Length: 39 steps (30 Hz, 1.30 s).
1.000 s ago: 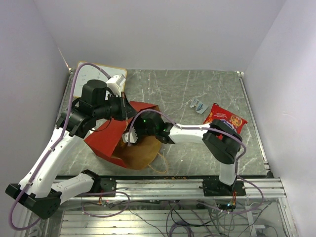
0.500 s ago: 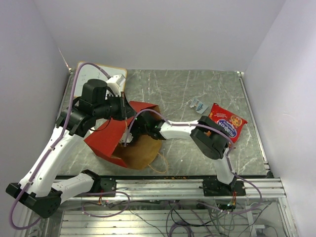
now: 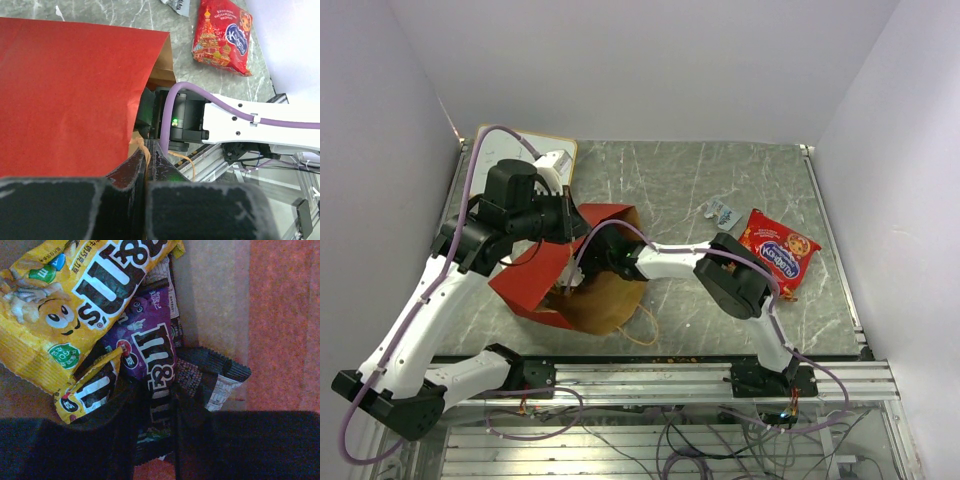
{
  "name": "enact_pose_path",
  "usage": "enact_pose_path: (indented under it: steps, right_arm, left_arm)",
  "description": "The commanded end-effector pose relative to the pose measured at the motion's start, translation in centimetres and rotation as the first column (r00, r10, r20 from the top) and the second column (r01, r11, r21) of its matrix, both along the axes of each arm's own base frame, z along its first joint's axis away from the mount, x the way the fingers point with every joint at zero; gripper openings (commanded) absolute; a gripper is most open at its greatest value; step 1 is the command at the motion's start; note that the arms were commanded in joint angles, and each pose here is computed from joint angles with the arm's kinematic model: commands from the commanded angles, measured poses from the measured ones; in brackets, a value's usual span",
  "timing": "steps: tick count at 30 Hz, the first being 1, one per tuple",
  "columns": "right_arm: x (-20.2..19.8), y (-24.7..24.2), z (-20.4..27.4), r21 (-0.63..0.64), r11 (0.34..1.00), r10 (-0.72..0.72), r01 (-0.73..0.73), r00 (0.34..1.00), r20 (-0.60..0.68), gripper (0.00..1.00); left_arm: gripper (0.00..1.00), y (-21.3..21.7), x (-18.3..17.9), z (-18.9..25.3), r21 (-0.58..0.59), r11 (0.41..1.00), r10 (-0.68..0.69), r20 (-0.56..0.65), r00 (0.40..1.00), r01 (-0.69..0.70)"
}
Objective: Take the snacks out of the paper bag
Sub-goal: Take out the snack from the paper bag.
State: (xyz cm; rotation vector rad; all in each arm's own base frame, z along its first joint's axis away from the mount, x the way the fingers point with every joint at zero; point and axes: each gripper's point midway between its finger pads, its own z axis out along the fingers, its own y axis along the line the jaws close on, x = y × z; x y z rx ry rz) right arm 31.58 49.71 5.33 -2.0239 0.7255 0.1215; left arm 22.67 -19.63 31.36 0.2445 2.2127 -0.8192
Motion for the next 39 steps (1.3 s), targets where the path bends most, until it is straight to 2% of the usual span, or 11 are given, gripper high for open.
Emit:
enact_pose_path:
  steps: [1,3,9,16,20,24,28,31,39]
  right_arm:
    - [0.7,-0.6,-0.5,-0.032,0.998,-0.049,0.049,0.999,0.017,0.21]
    - [0.7,-0.7,0.3,-0.022,0.998,-0.057,0.057,0.998,0.012,0.12]
    - [0.1,-1.5,4.1,0.034,0.996,-0.088,0.088,0.996,0.004,0.0]
    - [-1.6,-3.3,9.6,0.137,0.98,-0.14,0.147,0.988,-0.062,0.0]
    - [-2.9,-4.6,10.9,0.159,0.971,-0.166,0.179,0.982,-0.095,0.0]
    - [-4.0,-6.3,12.6,0.2,0.949,-0.212,0.242,0.964,-0.162,0.0]
    - [-5.7,-8.3,13.7,0.234,0.927,-0.234,0.293,0.939,-0.25,0.0]
    - [-7.5,-10.3,14.8,0.243,0.916,-0.238,0.32,0.919,-0.313,0.0]
    - [-10.9,-15.8,18.8,0.318,0.861,-0.257,0.396,0.88,-0.399,0.0]
  left_arm:
    - [0.07,-0.4,0.1,2.2,-0.032,0.999,-0.008,0.059,0.998,0.01]
    - [0.07,-0.5,0.4,2.2,-0.026,1.0,-0.005,0.054,0.999,0.007]
    - [0.07,-1.0,0.6,2.4,-0.055,0.998,-0.014,0.067,0.998,0.018]
    - [0.07,-0.9,0.4,2.5,-0.053,0.998,-0.025,0.085,0.996,0.03]
    - [0.07,-0.7,0.5,2.6,-0.071,0.997,-0.005,0.113,0.994,0.013]
    - [0.07,-0.8,0.7,2.4,-0.066,0.998,0.001,0.091,0.996,0.005]
    - [0.07,-0.2,1.2,1.9,-0.059,0.997,0.052,0.092,0.994,-0.047]
    - [0.07,-0.8,1.4,2.3,-0.095,0.995,0.042,0.113,0.993,-0.031]
    - [0.07,-0.9,3.0,1.2,-0.051,0.997,0.061,0.101,0.993,-0.056]
